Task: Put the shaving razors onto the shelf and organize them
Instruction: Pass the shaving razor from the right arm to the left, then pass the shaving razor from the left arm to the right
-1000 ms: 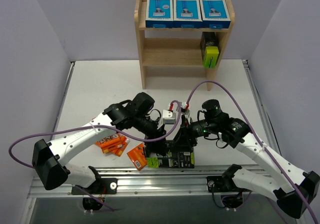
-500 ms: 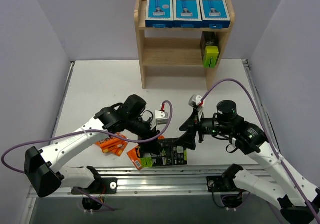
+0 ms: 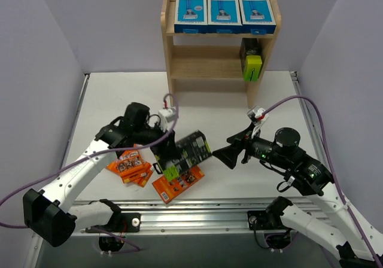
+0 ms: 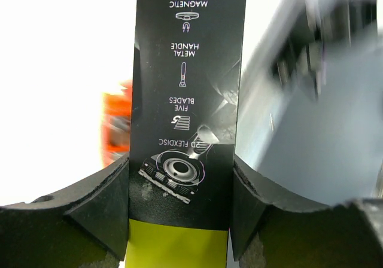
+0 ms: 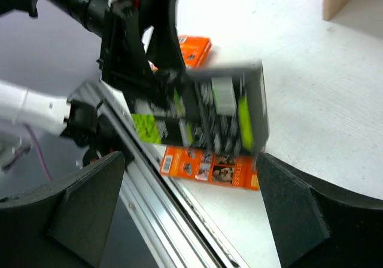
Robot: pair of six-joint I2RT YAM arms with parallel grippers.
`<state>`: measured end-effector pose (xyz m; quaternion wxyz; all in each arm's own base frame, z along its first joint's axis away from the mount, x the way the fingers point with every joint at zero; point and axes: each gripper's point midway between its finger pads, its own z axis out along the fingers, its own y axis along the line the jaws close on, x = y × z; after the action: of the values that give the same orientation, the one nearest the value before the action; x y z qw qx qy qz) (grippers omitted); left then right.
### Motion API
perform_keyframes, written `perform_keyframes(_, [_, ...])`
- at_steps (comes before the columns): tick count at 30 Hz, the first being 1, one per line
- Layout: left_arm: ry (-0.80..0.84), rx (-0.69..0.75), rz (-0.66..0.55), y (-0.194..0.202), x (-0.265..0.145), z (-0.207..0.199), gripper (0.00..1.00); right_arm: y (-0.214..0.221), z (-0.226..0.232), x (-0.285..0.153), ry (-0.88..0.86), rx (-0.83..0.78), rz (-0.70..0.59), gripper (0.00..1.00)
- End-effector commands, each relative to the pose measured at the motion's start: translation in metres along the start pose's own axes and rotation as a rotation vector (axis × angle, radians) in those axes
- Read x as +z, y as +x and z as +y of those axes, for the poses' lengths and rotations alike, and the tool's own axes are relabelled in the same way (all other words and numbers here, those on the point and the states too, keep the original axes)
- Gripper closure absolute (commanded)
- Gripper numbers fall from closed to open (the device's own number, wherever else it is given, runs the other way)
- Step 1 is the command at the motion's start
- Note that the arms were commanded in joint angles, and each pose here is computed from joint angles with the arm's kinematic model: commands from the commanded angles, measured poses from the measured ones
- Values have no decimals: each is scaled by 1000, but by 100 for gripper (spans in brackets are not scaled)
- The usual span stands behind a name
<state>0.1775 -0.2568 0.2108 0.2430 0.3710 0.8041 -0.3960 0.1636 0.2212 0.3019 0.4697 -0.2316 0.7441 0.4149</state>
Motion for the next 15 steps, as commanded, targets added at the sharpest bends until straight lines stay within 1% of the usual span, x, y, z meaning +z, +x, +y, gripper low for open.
perform_keyframes(1, [13,-111,-369,-79,-38,8,98,-25,-21,1,132,164,-194,13])
perform_keyframes(2, [-9,-145,-466,-91,-58,17,98,-33,-23,-2,136,179,-249,13])
perform_keyframes(3, [17,-261,-543,-102,-68,17,98,-22,-31,1,162,213,-247,13])
perform_keyframes(4, [59,-222,-665,-118,-79,16,98,-27,-37,1,188,226,-292,15])
perform_keyframes(5, [74,-232,-753,-127,-96,15,98,-34,-37,1,177,233,-333,16])
perform_keyframes(6, [143,-321,-813,-135,-104,9,98,-29,-40,5,181,250,-332,17])
perform_keyframes(7, [202,-232,-931,-152,-124,-6,98,-29,-41,7,179,284,-343,19])
perform_keyframes(8, [203,-278,-985,-154,-126,1,98,-34,-40,10,167,297,-365,20])
perform_keyframes(9, [244,-338,-1021,-159,-132,-1,98,-33,-40,12,162,314,-373,21])
perform_keyframes(10, [281,-300,-1096,-167,-145,-9,98,-30,-41,16,160,351,-380,23])
perform_keyframes(11, [270,-361,-1165,-169,-148,4,98,-36,-38,17,145,358,-416,23])
perform_keyframes(12, [307,-435,-1206,-171,-154,7,98,-37,-38,17,147,366,-433,23])
perform_keyframes(13, [338,-433,-1276,-173,-165,5,98,-34,-40,18,158,382,-443,23])
perform_keyframes(14, [317,-504,-1359,-170,-170,22,98,-40,-35,18,145,406,-481,22])
perform_keyframes(15, [347,-538,-1403,-171,-177,23,98,-42,-40,17,171,424,-516,21])
